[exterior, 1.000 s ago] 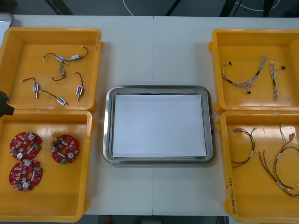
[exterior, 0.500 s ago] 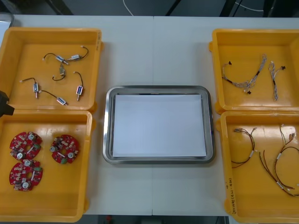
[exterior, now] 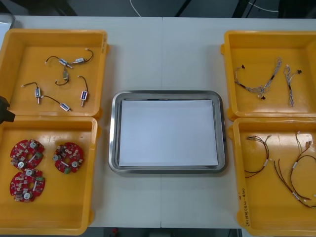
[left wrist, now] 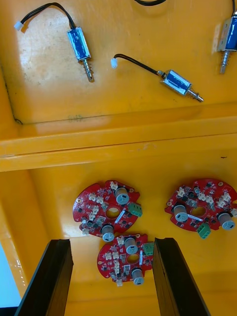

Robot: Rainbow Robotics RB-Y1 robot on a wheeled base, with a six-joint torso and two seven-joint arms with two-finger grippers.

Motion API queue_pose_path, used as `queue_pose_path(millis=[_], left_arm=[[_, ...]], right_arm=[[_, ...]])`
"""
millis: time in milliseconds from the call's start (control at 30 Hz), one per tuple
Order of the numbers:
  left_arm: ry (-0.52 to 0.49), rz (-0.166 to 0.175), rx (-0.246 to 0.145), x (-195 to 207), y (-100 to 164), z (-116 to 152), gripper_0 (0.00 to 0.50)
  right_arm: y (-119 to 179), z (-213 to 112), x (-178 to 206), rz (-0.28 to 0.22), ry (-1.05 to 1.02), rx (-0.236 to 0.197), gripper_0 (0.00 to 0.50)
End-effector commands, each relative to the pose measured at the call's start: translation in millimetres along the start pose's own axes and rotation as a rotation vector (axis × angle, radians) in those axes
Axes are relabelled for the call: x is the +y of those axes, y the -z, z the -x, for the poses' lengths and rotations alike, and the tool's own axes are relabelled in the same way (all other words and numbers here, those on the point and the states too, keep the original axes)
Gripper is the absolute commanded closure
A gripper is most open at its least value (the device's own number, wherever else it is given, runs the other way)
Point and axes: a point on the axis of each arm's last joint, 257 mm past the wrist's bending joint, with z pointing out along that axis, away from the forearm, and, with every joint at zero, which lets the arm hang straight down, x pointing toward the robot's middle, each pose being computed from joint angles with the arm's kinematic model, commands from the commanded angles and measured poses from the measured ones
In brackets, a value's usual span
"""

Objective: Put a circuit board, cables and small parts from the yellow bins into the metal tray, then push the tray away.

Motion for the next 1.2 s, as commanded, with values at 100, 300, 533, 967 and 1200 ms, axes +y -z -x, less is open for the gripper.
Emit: queue_pose_path(millis=[100,300,533,967,1200], left_arm=[[0.113,-0.015,-0.006,-0.9,1.1,-0.6,0.023],[0.113,-0.015,-0.006,-0.9,1.1,-0.6,0.024],[0.113,-0.015,-0.006,-0.9,1.1,-0.6,0.025],[0.113,-0.015,-0.006,-0.9,1.1,-0.6,0.025],[0.113,-0.015,-0.006,-0.9,1.1,-0.6,0.025]], right_arm=[[10.0,6.1,-5.7,-0.04,0.076,-0.01,0.009],[10.0,6.1,-5.7,-0.04,0.076,-0.01,0.01],[10.0,6.1,-5.7,-0.04,0.076,-0.01,0.009],[10.0,6.1,-5.7,-0.04,0.076,-0.01,0.009],[10.0,6.1,-5.7,-0.04,0.076,-0.01,0.01]])
